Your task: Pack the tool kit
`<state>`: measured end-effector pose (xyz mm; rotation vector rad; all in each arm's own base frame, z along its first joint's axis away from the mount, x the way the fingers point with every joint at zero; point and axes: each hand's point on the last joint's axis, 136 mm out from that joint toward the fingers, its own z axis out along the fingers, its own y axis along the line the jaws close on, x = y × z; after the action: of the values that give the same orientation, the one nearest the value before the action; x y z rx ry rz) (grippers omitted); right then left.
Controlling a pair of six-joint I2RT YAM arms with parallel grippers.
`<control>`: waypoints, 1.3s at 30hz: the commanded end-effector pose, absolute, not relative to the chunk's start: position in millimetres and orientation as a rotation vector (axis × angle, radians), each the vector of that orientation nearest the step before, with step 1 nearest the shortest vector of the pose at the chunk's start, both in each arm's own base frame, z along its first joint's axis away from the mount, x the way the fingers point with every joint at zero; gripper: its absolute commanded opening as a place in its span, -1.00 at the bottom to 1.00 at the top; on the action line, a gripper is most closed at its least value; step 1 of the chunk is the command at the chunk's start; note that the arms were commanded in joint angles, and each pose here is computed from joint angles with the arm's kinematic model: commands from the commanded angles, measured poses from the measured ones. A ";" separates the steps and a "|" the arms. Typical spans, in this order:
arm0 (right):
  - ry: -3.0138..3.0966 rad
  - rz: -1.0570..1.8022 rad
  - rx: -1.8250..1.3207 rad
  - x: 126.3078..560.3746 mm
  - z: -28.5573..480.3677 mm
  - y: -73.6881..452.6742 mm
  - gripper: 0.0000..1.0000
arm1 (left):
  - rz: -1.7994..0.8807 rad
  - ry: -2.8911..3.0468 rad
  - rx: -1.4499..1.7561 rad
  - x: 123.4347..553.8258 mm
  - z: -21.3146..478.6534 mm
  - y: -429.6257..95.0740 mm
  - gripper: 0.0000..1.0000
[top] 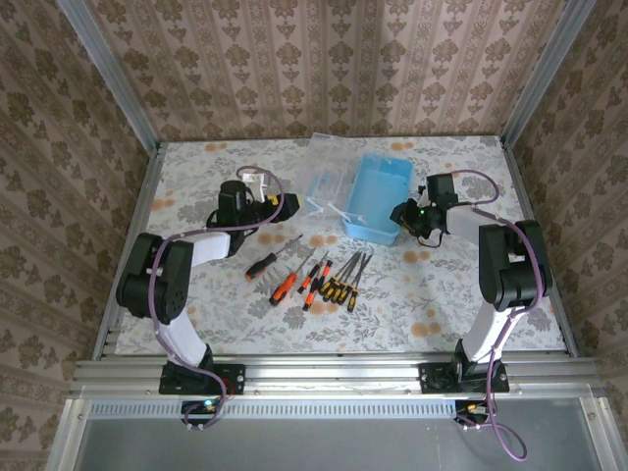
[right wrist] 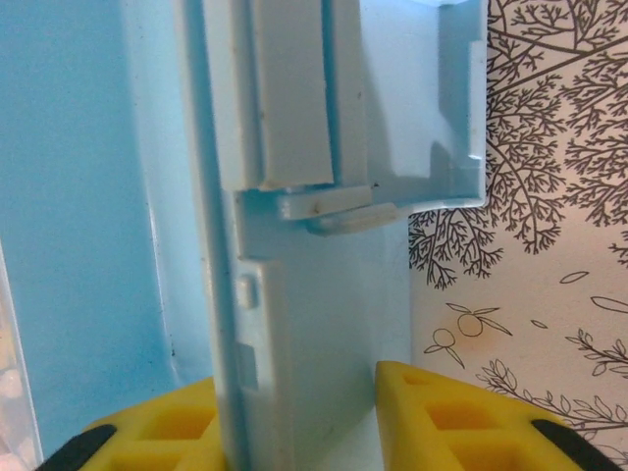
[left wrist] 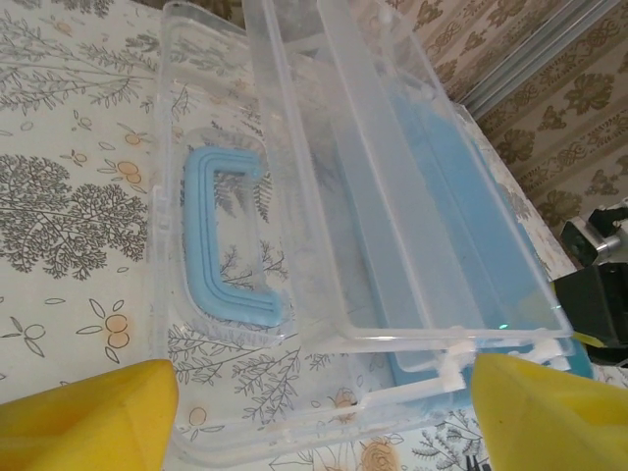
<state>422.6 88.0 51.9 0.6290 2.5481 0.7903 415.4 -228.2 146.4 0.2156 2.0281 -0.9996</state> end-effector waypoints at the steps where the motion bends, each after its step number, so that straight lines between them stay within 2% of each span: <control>1: 2.538 0.737 0.630 425.1 70.7 81.5 -0.16 | -0.922 1.966 0.183 414.1 197.6 -212.4 0.61; 4: 2.516 0.690 0.602 426.7 92.6 75.5 0.05 | -0.797 1.983 0.092 409.2 227.9 -190.2 0.69; 9: 2.488 0.620 0.569 426.0 124.0 67.2 0.20 | -0.577 2.064 -0.098 399.6 265.2 -145.6 0.76; 17: 2.458 0.461 0.563 392.5 161.7 65.2 0.22 | -0.418 2.156 -0.160 380.9 302.4 -99.8 0.77; 24: 2.402 0.323 0.546 344.3 184.3 92.0 0.15 | -0.297 2.126 -0.306 375.8 272.4 -49.3 0.79; 29: 2.410 0.357 0.408 315.0 179.3 162.6 0.05 | -0.276 2.119 -0.384 374.5 269.4 -30.6 0.78; 33: 2.483 0.386 0.223 296.6 159.6 250.5 -0.01 | -0.202 2.094 -0.403 369.5 272.4 -17.5 0.78; 36: 2.557 0.325 0.089 283.4 136.4 307.0 0.00 | -0.163 2.078 -0.414 366.6 273.3 -11.2 0.78; 39: 2.591 0.257 0.060 279.2 116.9 341.8 0.08 | -0.138 2.072 -0.414 365.3 274.5 -8.1 0.78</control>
<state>279.0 338.3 122.1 -0.0122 2.6001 0.3742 368.6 -18.9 270.6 -0.4059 2.0978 -0.2041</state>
